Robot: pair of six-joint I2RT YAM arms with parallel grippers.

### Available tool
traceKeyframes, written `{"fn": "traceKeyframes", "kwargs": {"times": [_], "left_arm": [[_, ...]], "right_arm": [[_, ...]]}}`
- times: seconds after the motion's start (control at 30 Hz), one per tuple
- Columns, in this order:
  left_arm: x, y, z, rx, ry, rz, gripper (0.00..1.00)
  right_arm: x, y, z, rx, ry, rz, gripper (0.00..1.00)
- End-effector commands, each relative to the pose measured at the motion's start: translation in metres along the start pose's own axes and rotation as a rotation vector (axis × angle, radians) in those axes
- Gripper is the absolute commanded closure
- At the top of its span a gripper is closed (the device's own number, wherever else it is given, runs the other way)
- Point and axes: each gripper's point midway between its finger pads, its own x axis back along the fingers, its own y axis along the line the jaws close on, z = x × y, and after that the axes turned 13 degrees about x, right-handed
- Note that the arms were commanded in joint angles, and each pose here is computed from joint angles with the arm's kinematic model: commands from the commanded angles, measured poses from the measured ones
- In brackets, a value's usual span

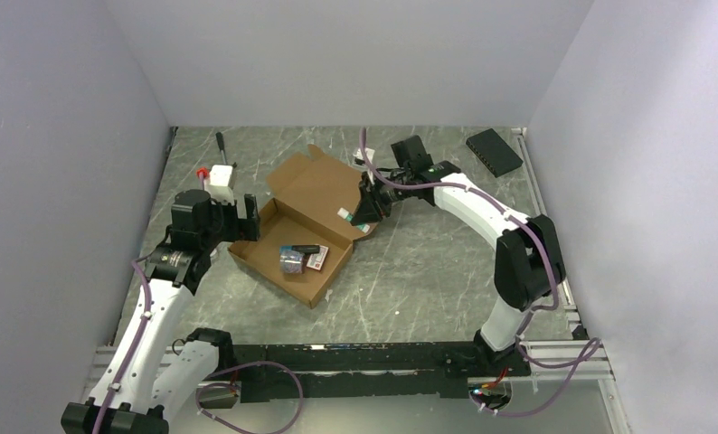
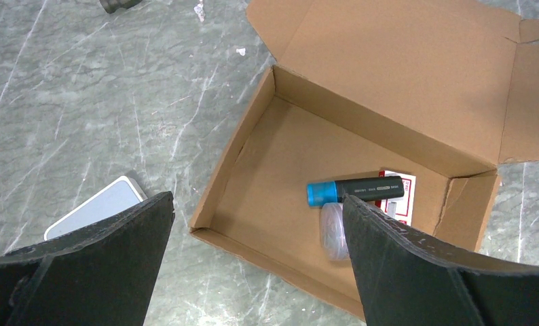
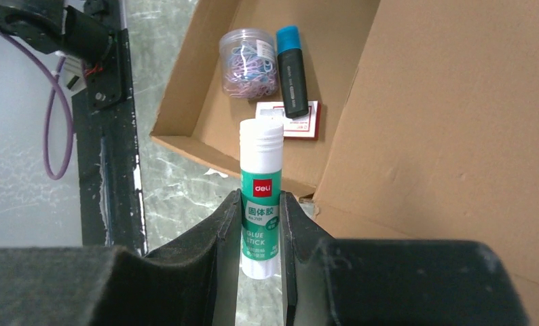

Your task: Fold the paper box

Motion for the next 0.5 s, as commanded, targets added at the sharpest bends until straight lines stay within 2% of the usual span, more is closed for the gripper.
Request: {"fn": "traceKeyframes", "kwargs": {"times": [0.0, 0.47], "left_arm": [[0.0, -0.001, -0.008, -0.005, -0.036, 0.01, 0.02], [0.001, 0.0, -0.01, -0.008, -0.047, 0.004, 0.02]], "right_arm": [[-0.007, -0.007, -0.011, 0.044, 0.042, 0.021, 0.96], [-0.054, -0.044, -0.017, -0.005, 0.124, 0.027, 0.89]]}}
